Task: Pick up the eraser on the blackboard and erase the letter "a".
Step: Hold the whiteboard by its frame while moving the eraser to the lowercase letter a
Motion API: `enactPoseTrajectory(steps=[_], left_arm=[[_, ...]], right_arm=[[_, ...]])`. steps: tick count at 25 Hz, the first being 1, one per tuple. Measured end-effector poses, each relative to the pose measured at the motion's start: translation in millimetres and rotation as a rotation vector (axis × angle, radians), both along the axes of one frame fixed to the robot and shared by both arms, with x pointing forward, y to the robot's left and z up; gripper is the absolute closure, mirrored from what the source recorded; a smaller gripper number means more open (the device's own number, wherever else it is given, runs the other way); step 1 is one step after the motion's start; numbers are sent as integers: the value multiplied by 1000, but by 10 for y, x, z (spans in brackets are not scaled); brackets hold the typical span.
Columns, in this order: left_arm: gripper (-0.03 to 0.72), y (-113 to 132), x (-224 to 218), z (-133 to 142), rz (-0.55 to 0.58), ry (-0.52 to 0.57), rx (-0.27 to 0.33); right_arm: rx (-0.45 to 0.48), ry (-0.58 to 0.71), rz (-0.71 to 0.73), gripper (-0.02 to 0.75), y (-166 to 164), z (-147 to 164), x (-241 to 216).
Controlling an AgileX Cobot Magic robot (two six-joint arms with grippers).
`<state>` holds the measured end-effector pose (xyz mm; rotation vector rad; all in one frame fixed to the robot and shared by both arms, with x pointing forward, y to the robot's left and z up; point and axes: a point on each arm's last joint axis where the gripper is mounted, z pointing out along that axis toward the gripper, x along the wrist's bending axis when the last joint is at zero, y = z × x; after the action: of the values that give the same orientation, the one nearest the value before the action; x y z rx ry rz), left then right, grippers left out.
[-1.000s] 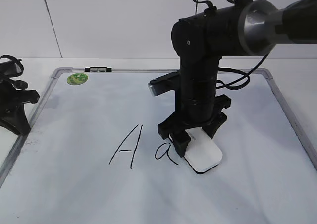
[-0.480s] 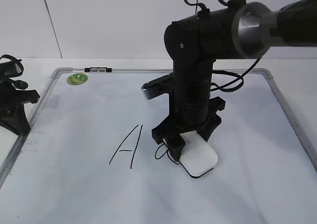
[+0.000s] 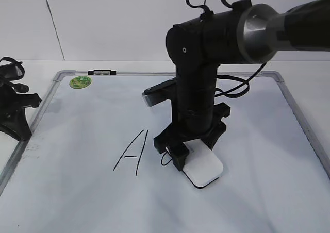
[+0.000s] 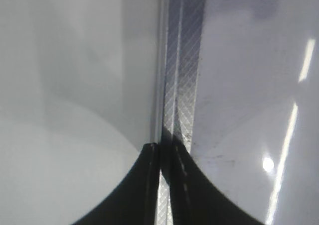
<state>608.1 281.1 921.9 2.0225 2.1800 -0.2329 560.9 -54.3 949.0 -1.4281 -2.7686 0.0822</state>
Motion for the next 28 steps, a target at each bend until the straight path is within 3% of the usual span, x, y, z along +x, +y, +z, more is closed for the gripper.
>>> enactPoseTrajectory(steps=[28], left_arm=[[660, 0, 2, 0, 0, -2, 0]], right_arm=[[18, 14, 47, 173, 186, 1, -150]])
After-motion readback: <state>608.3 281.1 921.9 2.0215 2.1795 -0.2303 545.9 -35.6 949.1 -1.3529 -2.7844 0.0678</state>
